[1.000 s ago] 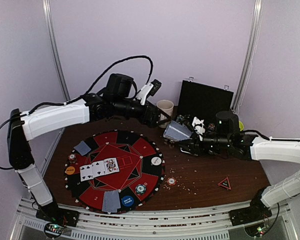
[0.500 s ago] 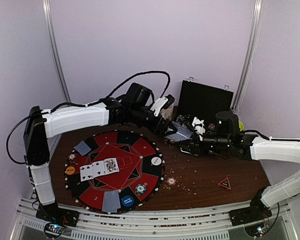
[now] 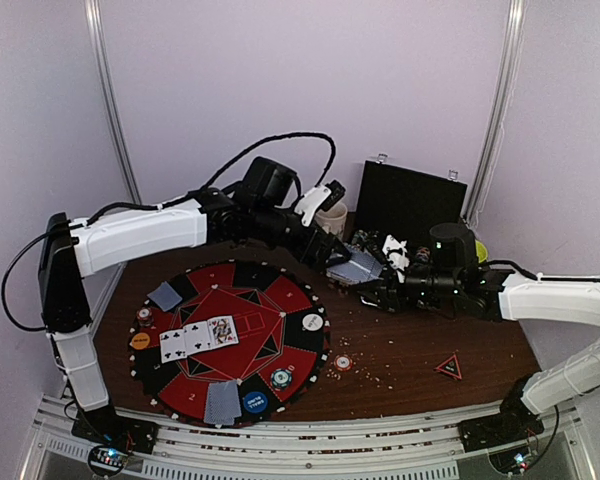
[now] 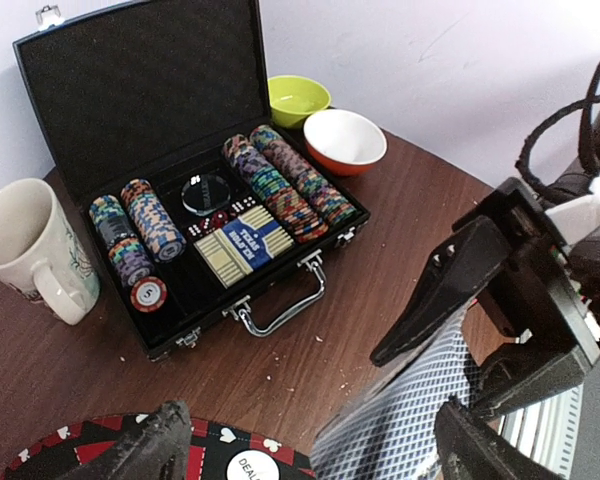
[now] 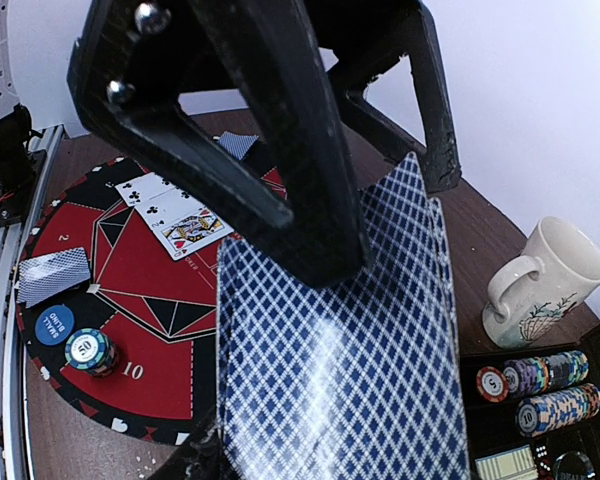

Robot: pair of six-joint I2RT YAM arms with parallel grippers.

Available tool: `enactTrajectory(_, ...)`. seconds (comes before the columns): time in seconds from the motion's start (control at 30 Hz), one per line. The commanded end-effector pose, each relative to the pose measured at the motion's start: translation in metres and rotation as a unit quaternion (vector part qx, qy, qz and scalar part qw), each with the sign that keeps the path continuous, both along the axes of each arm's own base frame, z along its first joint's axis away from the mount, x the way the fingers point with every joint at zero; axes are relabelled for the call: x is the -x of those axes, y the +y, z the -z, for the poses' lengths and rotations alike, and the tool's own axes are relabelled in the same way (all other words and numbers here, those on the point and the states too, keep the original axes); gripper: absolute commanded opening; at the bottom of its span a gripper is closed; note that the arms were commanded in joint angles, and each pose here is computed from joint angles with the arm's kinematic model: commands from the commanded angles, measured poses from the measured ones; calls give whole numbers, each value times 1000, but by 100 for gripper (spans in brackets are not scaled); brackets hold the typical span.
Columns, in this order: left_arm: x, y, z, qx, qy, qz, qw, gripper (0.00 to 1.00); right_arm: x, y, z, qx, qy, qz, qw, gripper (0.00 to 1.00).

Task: Distribute texas hold em gaming equipment
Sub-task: Pick up the poker card from the face-down deck piles.

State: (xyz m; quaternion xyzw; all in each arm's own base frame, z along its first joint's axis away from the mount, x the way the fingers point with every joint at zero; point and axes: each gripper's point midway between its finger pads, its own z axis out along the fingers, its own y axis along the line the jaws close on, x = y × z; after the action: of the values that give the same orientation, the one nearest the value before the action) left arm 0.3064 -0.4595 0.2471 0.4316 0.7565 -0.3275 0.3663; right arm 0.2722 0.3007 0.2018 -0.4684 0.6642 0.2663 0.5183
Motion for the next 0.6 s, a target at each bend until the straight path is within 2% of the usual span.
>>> enactTrajectory(0.0, 7, 8, -39, 36, -33, 24, 998, 87, -2, 4, -23, -22, -21, -4, 1000, 48)
enactTrajectory(0.07, 4, 16, -41, 37, -35, 18, 999, 82, -2, 4, -22, -20, -21, -5, 1000, 48)
enactTrajectory(0.13, 0, 24, -40, 36, -38, 11, 999, 69, -2, 4, -23, -20, -21, -4, 1000, 48)
enactTrajectory(0.2, 2, 23, -38, 36, -39, 22, 998, 46, -2, 4, -23, -20, -21, -4, 1000, 48)
enactTrajectory(0.23, 5, 21, -36, 37, -37, 32, 998, 41, -3, 4, -23, -20, -21, -4, 1000, 48)
enactTrajectory(0.57, 5, 3, -26, 41, -22, 68, 997, 41, -3, 6, -21, -18, -21, -8, 1000, 48)
